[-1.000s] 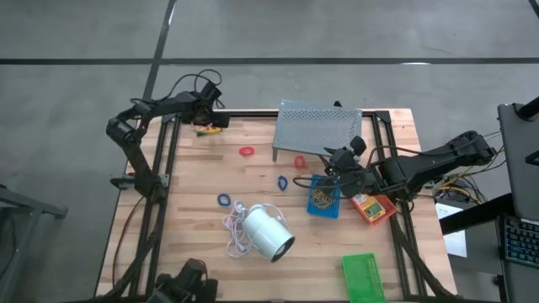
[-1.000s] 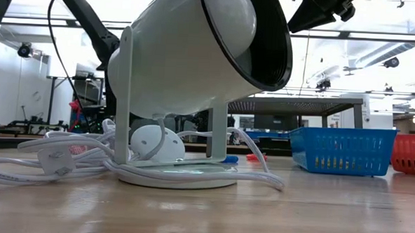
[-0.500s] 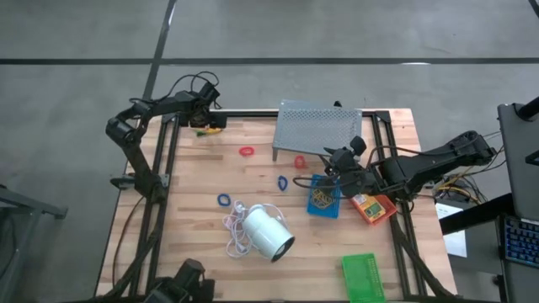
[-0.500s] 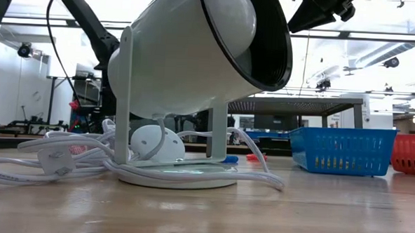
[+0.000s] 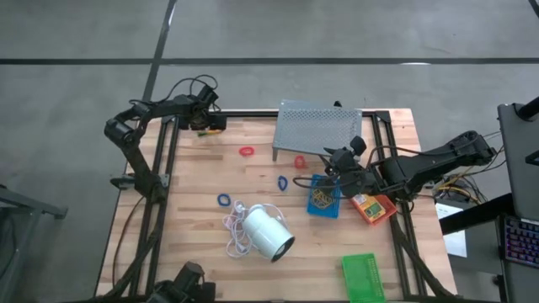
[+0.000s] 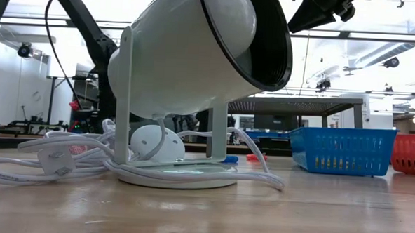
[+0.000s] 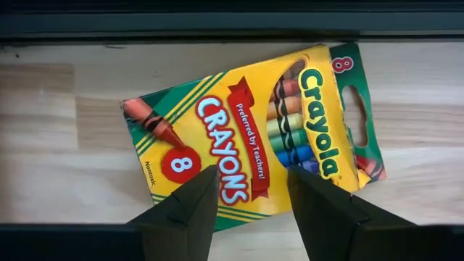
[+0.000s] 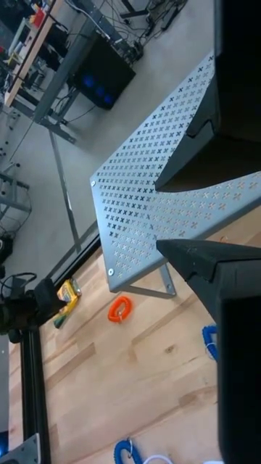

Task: Pick & Place Office Desk Supplies
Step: Put the yellow box of crayons into the orange bin

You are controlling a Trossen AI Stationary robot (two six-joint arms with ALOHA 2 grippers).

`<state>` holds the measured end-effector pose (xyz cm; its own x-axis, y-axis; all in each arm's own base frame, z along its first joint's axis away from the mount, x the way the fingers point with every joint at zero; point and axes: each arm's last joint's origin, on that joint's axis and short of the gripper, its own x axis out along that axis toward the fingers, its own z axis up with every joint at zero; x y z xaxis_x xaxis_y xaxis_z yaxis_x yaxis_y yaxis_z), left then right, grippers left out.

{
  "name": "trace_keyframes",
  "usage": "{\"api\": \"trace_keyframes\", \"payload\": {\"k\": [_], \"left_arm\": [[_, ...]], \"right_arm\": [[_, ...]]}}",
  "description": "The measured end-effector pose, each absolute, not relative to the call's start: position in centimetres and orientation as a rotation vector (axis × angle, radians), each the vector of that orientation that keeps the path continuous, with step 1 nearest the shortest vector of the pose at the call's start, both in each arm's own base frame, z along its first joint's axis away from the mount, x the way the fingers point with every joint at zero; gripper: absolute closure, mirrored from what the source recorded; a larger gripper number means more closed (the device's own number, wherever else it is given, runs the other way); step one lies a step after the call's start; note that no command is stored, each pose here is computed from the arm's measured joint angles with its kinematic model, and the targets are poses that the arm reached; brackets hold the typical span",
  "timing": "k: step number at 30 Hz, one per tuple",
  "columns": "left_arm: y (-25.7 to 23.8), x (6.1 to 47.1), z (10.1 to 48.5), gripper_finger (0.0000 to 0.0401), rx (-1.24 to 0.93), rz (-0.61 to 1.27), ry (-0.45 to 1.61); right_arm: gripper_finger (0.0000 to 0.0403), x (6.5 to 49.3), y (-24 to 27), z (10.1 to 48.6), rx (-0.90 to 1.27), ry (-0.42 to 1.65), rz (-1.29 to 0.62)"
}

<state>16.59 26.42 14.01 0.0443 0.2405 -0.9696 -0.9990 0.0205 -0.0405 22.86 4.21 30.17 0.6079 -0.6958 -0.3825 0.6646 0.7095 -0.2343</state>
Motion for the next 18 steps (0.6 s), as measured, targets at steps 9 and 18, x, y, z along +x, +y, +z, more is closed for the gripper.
{"api": "trace_keyframes", "payload": {"k": [9,18], "left_arm": [[26.3,16.6,13.9,0.0230,-1.035,1.240,1.031],[24.9,17.4,13.8,0.0231,-1.011,1.171,1.137]], "right_arm": [[0.0289,22.9,4.2,30.2,-0.071,0.472,-0.787],[0.0296,22.9,4.2,30.2,-0.071,0.473,-0.786]]}}
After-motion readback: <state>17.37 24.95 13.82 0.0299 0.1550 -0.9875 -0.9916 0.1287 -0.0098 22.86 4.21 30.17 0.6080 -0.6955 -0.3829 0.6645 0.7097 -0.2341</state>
